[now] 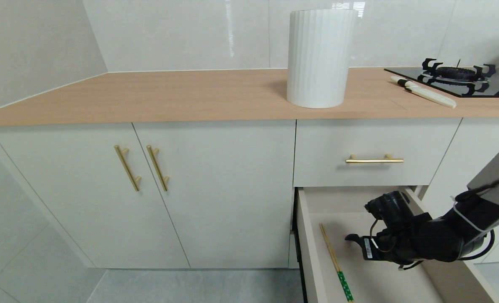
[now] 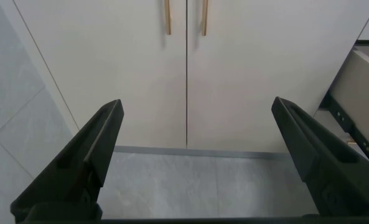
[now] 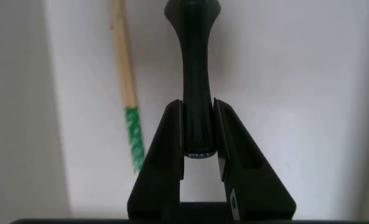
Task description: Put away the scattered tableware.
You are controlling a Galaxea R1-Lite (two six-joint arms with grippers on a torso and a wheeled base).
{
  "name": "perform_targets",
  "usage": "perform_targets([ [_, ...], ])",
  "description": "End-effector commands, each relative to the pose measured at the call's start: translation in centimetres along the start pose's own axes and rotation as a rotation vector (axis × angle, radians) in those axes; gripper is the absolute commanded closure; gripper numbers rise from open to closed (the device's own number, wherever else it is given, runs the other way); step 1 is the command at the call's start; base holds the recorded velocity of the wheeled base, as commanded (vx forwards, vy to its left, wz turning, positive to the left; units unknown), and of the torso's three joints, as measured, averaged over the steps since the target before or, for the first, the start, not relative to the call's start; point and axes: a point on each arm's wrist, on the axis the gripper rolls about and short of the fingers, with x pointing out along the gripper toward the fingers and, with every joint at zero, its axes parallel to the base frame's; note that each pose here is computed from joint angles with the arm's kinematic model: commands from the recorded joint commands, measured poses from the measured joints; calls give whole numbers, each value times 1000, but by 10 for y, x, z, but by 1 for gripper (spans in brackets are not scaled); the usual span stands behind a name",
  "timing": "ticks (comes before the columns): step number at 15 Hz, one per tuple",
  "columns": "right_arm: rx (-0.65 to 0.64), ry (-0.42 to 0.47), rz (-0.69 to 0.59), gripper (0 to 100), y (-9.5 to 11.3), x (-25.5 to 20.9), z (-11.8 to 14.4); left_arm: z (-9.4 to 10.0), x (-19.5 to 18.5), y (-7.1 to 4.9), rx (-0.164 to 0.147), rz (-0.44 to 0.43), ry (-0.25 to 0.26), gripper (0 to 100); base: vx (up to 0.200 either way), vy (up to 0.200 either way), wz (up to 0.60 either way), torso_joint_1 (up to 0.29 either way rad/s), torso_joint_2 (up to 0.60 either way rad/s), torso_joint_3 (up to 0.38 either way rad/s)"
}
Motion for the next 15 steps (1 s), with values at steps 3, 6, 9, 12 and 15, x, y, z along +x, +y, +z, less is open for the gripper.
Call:
perform_targets([
  [3,-7,80,-28,100,-3,24,-15,0,0,0,0,1,1,0,0,0,0,0,0,0],
  [6,-1,94,-37,100,-7,33,-20,0,0,0,0,1,1,0,0,0,0,0,0,0],
  [9,10,79,-40,100,-10,36,-19,0,0,0,0,1,1,0,0,0,0,0,0,0],
  [12,5,77,-41,100,-11,36,-18,0,0,0,0,1,1,0,0,0,0,0,0,0],
  [15,-10,75,-39,100,-12,36,-20,0,0,0,0,1,1,0,0,0,0,0,0,0],
])
